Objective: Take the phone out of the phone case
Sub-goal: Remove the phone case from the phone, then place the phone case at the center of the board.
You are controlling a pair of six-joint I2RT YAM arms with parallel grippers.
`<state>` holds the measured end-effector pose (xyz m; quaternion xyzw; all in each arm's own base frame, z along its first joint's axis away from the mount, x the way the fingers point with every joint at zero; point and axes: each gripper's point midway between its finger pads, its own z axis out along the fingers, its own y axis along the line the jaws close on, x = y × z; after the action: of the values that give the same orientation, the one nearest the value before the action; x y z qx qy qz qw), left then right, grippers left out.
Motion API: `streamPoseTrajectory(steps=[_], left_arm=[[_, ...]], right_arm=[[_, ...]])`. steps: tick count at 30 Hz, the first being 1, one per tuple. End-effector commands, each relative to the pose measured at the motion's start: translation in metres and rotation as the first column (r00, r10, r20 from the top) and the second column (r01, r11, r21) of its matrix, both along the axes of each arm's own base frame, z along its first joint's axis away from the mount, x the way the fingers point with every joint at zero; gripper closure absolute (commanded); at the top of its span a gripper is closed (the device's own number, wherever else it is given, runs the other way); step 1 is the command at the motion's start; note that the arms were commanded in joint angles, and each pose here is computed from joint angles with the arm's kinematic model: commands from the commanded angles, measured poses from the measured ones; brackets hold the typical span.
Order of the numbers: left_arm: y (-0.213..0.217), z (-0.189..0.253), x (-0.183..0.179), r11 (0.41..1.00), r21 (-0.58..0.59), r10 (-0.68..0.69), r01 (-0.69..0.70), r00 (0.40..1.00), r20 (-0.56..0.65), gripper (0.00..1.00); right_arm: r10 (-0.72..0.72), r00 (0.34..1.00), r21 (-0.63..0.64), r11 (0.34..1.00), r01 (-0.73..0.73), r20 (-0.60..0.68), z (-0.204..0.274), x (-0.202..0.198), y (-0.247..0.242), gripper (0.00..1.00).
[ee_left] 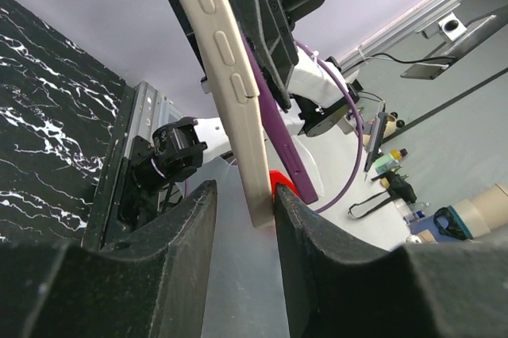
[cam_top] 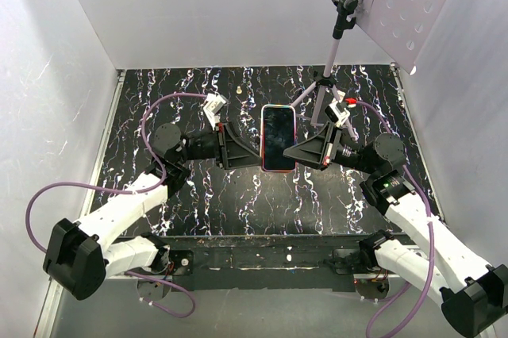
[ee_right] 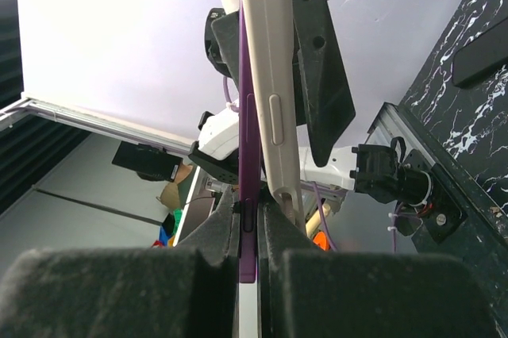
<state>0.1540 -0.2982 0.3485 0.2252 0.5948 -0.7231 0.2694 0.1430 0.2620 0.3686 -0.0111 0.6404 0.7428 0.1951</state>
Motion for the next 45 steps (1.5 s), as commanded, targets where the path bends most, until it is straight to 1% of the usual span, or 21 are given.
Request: streamPoseTrajectory(steps=[1, 4, 7, 8, 9, 11, 14, 15, 18, 19, 23, 25, 27, 28, 30, 34, 36, 39, 41, 43, 45], left_arm=[[-0.006, -0.003, 0.007, 1.0, 0.022, 0.019, -0.019, 1.0, -0.006, 0.66], [-0.009, -0.001, 0.015, 0.998, 0.027, 0.054, -0.053, 0.998, -0.024, 0.71], [-0.013, -0.008, 0.036, 0.983, 0.085, 0.166, -0.16, 0.984, -0.064, 0.87], [-0.013, -0.012, 0.044, 0.972, 0.114, 0.215, -0.206, 0.974, -0.071, 0.9], [-0.012, -0.016, 0.056, 0.954, 0.138, 0.28, -0.268, 0.957, -0.075, 0.99], [-0.006, -0.039, 0.077, 0.899, 0.243, 0.403, -0.365, 0.906, -0.129, 1.0], [0.025, -0.087, 0.11, 0.727, 0.432, 0.654, -0.534, 0.729, -0.199, 1.0], [0.039, -0.099, 0.12, 0.668, 0.459, 0.727, -0.586, 0.644, -0.237, 1.0], [0.078, -0.119, 0.145, 0.524, 0.464, 0.851, -0.714, 0.446, -0.276, 1.0], [0.085, -0.126, 0.151, 0.494, 0.475, 0.869, -0.728, 0.409, -0.279, 1.0], [0.101, -0.14, 0.178, 0.431, 0.505, 0.902, -0.748, 0.347, -0.257, 1.0], [0.107, -0.145, 0.192, 0.425, 0.499, 0.903, -0.755, 0.318, -0.288, 1.0], [0.126, -0.151, 0.21, 0.356, 0.506, 0.926, -0.786, 0.225, -0.302, 1.0], [0.142, -0.157, 0.223, 0.28, 0.516, 0.946, -0.809, 0.142, -0.291, 1.0], [0.168, -0.165, 0.247, 0.183, 0.526, 0.95, -0.83, 0.012, -0.313, 1.0], [0.209, -0.171, 0.313, 0.026, 0.502, 0.908, -0.865, -0.189, -0.374, 1.0], [0.223, -0.179, 0.345, -0.037, 0.492, 0.881, -0.87, -0.26, -0.394, 1.0], [0.241, -0.197, 0.39, -0.118, 0.468, 0.833, -0.876, -0.344, -0.433, 1.0], [0.247, -0.205, 0.413, -0.158, 0.453, 0.806, -0.877, -0.38, -0.453, 1.0], [0.258, -0.207, 0.43, -0.237, 0.462, 0.809, -0.855, -0.437, -0.394, 0.99], [0.262, -0.22, 0.443, -0.271, 0.508, 0.814, -0.818, -0.476, -0.333, 0.95]], right_arm=[[0.009, 0.99, 0.099, 0.995, -0.023, 0.137, 0.042, -0.016, -0.007, 0.99], [0.014, 0.992, 0.092, 0.995, -0.026, 0.128, 0.037, -0.015, -0.005, 0.99], [0.005, 0.992, 0.068, 0.998, -0.014, 0.127, 0.03, -0.012, -0.004, 0.99], [0.0, 0.994, 0.042, 0.999, -0.004, 0.109, 0.023, -0.009, -0.003, 0.99], [-0.011, 0.995, 0.015, 1.0, 0.009, 0.094, 0.016, -0.006, -0.002, 0.99], [-0.029, 0.998, -0.059, 0.998, 0.033, 0.063, -0.002, -0.002, -0.001, 0.99], [-0.103, 0.995, -0.258, 0.961, 0.103, 0.012, -0.043, 0.005, -0.007, 0.99], [-0.15, 0.989, -0.34, 0.929, 0.144, 0.007, -0.059, 0.008, -0.014, 0.99], [-0.258, 0.965, -0.478, 0.844, 0.243, 0.034, -0.09, 0.014, -0.035, 0.99], [-0.268, 0.963, -0.497, 0.831, 0.249, 0.034, -0.097, 0.012, -0.039, 0.99], [-0.257, 0.966, -0.519, 0.824, 0.228, 0.016, -0.116, 0.003, -0.043, 0.99], [-0.258, 0.966, -0.529, 0.818, 0.225, 0.013, -0.122, 0.002, -0.044, 0.99], [-0.262, 0.965, -0.542, 0.808, 0.231, 0.02, -0.124, 0.001, -0.047, 0.99], [-0.265, 0.964, -0.553, 0.8, 0.233, 0.022, -0.126, 0.002, -0.048, 0.99], [-0.261, 0.965, -0.575, 0.785, 0.231, 0.032, -0.127, 0.001, -0.051, 0.99], [-0.242, 0.97, -0.586, 0.783, 0.207, 0.019, -0.131, -0.001, -0.049, 0.99], [-0.23, 0.973, -0.598, 0.78, 0.182, -0.004, -0.143, -0.003, -0.046, 0.99], [-0.195, 0.98, -0.64, 0.75, 0.167, 0.027, -0.161, -0.003, -0.044, 0.99], [-0.148, 0.987, -0.673, 0.725, 0.151, 0.062, -0.171, -0.005, -0.043, 0.99], [-0.097, 0.992, -0.708, 0.695, 0.129, 0.086, -0.179, -0.005, -0.041, 0.99], [-0.034, 0.995, -0.759, 0.645, 0.093, 0.093, -0.189, -0.006, -0.039, 0.99]])
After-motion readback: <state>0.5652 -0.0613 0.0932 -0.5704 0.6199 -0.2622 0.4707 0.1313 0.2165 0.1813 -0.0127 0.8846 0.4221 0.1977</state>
